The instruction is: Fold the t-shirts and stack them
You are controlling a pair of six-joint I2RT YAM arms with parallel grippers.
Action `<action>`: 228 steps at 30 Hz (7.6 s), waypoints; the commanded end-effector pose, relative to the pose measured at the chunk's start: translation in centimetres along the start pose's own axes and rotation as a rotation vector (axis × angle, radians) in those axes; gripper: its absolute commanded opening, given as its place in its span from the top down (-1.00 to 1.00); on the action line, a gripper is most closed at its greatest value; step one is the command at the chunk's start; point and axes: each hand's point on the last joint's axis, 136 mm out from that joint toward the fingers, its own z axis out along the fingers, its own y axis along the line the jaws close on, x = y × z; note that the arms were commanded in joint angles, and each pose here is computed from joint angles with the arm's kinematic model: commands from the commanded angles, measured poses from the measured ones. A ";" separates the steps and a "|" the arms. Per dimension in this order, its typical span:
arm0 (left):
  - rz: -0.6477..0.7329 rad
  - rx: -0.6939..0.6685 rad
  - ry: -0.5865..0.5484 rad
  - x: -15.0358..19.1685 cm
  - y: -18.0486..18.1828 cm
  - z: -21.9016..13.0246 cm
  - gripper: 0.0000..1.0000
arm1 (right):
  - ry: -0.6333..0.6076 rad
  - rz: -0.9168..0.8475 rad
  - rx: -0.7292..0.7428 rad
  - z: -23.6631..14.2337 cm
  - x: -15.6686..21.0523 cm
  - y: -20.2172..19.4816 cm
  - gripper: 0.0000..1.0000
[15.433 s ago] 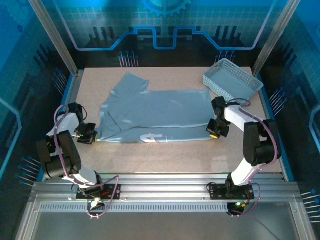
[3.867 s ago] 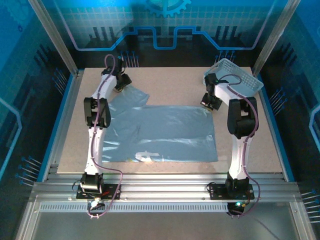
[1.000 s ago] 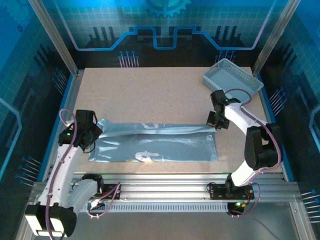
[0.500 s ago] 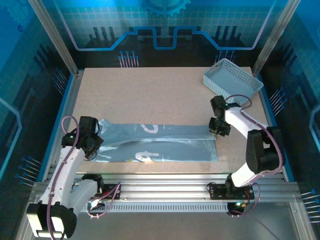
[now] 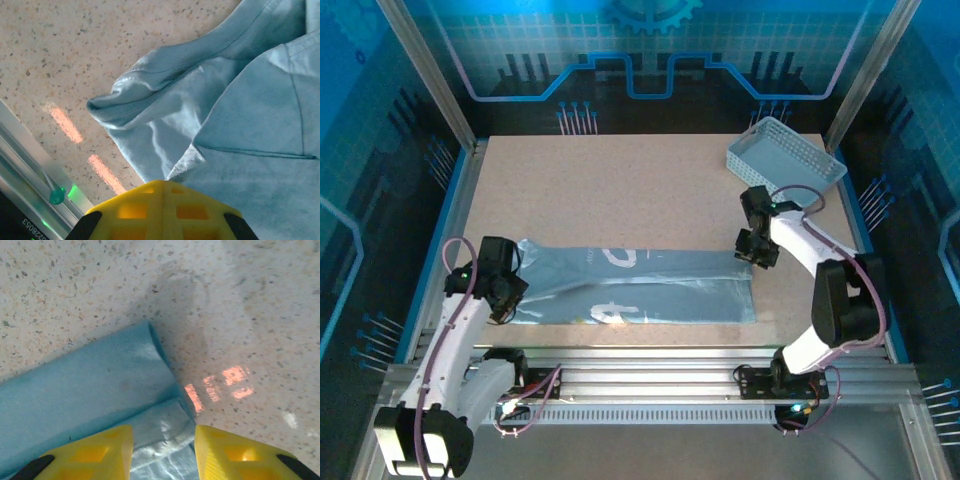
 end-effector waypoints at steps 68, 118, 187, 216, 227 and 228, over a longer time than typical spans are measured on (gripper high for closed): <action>0.416 0.054 0.392 9.8 -16.7 6.8 0.53 | 0.074 -0.034 -0.030 -1.4 5.0 3.1 0.53; 0.645 0.410 0.295 0.9 -20.7 7.8 -0.05 | 0.228 -0.136 -0.340 3.3 -1.6 13.0 0.06; 0.657 0.341 0.258 7.8 -25.4 4.7 0.07 | 0.196 -0.210 -0.282 2.3 -1.3 13.4 0.13; 0.789 0.150 0.265 10.0 -24.3 7.7 0.89 | 0.109 -0.246 -0.398 -3.4 -1.5 14.9 0.09; 0.760 0.180 0.341 12.4 -21.1 2.1 1.00 | 0.080 -0.257 -0.384 -4.7 -0.7 13.4 0.09; 0.751 0.191 0.380 13.3 -20.7 1.7 1.00 | 0.082 -0.258 -0.380 -4.6 -0.6 13.3 0.09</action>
